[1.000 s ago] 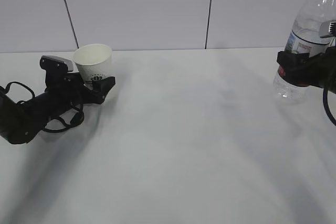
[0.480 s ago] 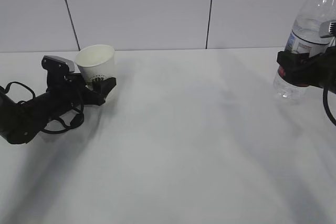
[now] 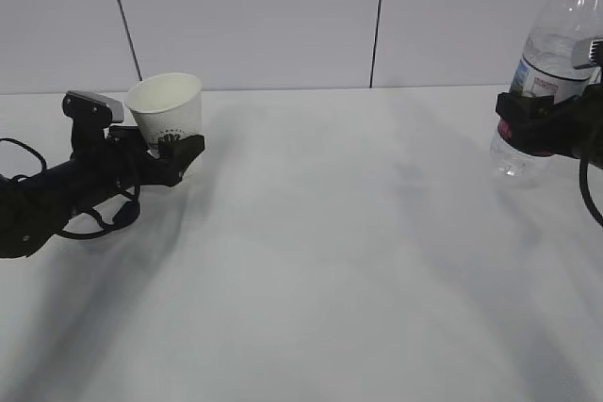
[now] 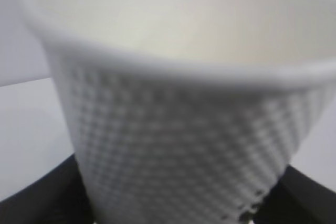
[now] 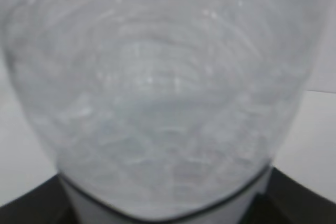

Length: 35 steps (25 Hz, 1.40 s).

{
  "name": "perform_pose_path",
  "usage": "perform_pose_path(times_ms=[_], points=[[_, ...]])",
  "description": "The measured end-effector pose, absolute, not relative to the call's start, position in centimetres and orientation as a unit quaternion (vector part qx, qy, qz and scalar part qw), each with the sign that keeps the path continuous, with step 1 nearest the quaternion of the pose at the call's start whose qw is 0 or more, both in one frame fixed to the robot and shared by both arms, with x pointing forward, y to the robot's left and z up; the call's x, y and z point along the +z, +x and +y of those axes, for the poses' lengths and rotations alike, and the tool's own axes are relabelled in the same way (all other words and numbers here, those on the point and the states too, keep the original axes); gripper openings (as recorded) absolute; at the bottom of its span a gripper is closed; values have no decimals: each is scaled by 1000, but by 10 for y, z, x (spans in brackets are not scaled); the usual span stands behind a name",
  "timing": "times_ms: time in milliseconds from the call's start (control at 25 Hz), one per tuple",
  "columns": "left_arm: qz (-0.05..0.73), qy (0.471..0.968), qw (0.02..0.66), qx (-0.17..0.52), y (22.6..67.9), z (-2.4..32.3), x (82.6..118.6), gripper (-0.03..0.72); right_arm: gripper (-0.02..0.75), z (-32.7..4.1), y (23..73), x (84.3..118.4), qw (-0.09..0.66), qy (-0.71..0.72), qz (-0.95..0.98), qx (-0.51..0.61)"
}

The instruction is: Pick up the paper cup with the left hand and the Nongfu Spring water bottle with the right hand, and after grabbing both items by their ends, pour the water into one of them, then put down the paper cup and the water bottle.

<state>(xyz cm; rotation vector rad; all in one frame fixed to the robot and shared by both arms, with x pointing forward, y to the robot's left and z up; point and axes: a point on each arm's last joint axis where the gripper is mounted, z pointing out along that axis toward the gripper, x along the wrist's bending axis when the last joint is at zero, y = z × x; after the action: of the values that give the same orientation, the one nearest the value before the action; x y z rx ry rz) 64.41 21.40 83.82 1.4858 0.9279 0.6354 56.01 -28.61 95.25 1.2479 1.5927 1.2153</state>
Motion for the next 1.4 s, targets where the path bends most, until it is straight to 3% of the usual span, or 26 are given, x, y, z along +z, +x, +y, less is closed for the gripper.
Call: perform_pose_path(times_ms=[880, 1400], points=[[404, 636, 596, 276, 588, 221, 892, 575, 456, -286, 556, 953, 369, 491, 646, 453], [410, 639, 592, 269, 554, 225, 905, 575, 456, -283, 523, 943, 349, 500, 640, 467]])
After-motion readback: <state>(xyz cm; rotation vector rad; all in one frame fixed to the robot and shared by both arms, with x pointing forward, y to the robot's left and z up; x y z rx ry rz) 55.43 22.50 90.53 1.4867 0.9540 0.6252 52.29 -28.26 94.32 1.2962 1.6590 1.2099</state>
